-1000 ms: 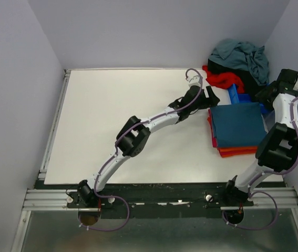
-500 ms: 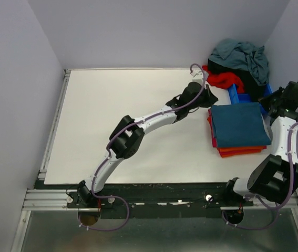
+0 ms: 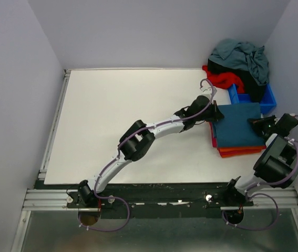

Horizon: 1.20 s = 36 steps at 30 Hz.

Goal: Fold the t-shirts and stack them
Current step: Put the neatly folded tshirt into the corner of the board with both arms

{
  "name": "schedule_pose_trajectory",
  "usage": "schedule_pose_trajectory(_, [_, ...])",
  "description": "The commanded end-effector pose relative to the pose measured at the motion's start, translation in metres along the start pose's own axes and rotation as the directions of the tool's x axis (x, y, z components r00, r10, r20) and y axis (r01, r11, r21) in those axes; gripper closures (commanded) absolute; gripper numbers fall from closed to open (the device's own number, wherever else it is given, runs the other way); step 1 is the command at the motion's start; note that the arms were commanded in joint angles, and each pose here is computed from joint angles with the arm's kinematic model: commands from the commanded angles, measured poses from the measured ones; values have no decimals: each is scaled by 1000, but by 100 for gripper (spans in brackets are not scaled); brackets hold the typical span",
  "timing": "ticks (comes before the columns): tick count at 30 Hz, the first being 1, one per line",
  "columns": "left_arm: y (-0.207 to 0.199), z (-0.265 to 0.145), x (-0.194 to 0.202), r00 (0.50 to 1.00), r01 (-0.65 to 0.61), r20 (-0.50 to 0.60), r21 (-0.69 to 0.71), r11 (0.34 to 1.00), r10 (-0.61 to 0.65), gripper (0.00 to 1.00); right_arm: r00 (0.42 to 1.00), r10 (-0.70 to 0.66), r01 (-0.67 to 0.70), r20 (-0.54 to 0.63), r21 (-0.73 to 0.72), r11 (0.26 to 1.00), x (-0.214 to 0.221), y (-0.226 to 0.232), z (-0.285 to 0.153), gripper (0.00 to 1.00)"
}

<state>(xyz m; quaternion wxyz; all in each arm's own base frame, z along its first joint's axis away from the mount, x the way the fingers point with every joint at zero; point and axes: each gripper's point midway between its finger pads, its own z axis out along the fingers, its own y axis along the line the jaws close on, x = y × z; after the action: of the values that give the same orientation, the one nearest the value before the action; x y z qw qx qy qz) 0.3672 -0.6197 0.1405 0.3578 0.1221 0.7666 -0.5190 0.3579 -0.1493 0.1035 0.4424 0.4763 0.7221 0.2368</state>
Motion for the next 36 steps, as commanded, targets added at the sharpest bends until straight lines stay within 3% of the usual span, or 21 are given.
schedule_pose_trajectory(1, [35, 7, 19, 998, 65, -15, -25, 998, -66, 100, 995, 75, -85, -61, -177, 981, 16, 6, 17, 99])
schedule_pose_trajectory(7, [33, 1, 7, 999, 37, -18, -24, 999, -37, 100, 998, 35, -43, -47, -178, 983, 13, 5, 16, 99])
schedule_pose_trajectory(12, [0, -31, -24, 999, -3, 42, 1, 1000, 3, 100, 996, -68, 75, 50, -160, 984, -13, 41, -19, 99])
schedule_pose_trajectory(16, [-29, -57, -22, 998, -2, 56, 37, 999, 0, 100, 993, -90, 102, 78, -174, 979, -12, 58, -43, 99])
schedule_pose_trajectory(23, [-68, -60, 40, 995, -21, -92, 110, 994, 31, 100, 994, -36, 25, 101, 107, 994, 4, -4, -52, 99])
schedule_pose_trajectory(28, [-59, -41, 73, 985, -18, -169, 96, 995, 34, 100, 986, -42, 3, 159, 240, 971, 0, -28, -62, 99])
schedule_pose_trajectory(36, [-21, -16, 121, 956, 7, -295, 37, 999, 4, 100, 992, 86, -115, 92, 391, 913, 17, -69, -45, 99])
